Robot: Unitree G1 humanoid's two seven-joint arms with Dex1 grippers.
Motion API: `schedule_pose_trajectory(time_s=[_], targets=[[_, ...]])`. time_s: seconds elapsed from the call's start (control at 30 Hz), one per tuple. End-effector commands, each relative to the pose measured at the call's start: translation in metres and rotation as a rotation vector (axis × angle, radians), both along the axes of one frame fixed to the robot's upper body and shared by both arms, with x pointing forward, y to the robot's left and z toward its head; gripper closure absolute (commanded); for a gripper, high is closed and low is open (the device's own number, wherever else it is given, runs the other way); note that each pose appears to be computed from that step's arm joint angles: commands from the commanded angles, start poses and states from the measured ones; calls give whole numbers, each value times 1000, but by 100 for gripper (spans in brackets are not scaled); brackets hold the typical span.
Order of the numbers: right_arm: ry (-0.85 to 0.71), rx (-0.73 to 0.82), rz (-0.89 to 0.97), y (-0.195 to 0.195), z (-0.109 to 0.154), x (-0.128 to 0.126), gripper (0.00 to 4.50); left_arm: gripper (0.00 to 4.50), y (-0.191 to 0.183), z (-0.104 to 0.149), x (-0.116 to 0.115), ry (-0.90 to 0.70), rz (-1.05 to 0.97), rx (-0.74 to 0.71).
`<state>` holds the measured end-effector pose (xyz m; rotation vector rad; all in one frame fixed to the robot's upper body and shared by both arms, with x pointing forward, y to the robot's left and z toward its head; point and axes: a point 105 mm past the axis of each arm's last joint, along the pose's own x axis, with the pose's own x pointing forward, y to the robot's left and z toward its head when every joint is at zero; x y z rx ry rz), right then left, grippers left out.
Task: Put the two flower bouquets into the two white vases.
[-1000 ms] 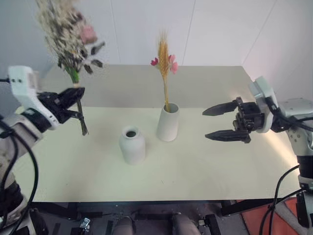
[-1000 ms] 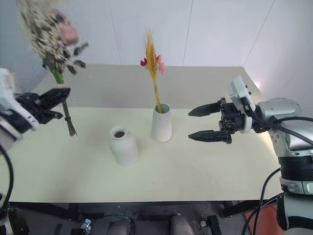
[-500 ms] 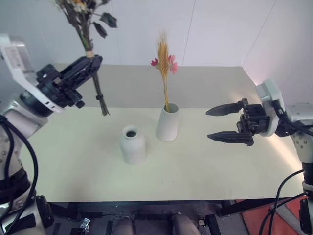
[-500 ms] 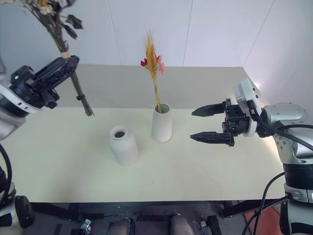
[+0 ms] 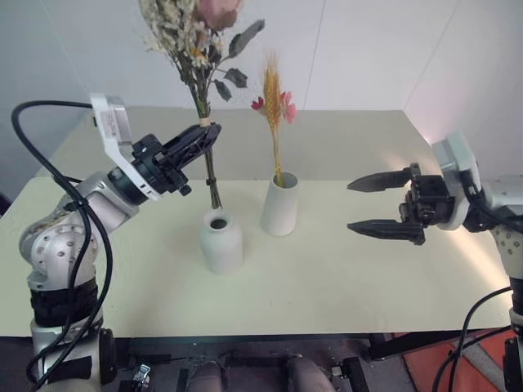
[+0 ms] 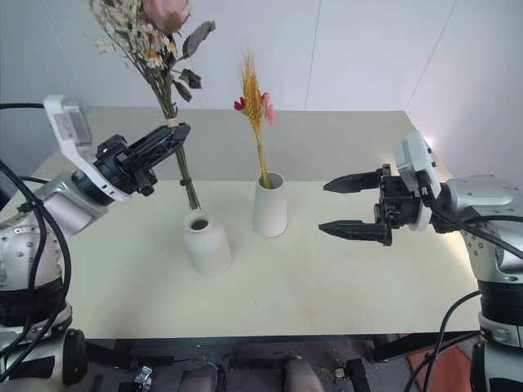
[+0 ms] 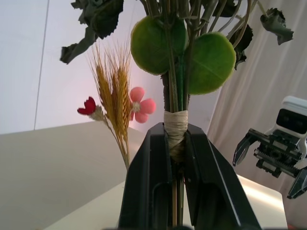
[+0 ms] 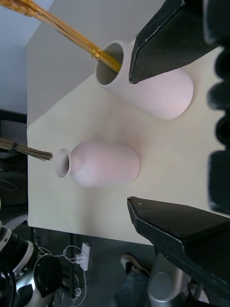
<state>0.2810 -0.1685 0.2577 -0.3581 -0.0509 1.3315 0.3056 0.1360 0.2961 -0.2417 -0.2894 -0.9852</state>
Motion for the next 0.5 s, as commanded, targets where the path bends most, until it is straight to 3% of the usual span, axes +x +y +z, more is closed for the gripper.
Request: schedule_pose_trajectory(time_s=[0.03, 0.5], targets=[[-44, 13, 3, -1, 13, -8, 0, 438, -3, -3, -2, -35, -5, 12], [-39, 27, -7, 0, 12, -9, 0, 438, -4, -27, -3, 17, 8, 65]])
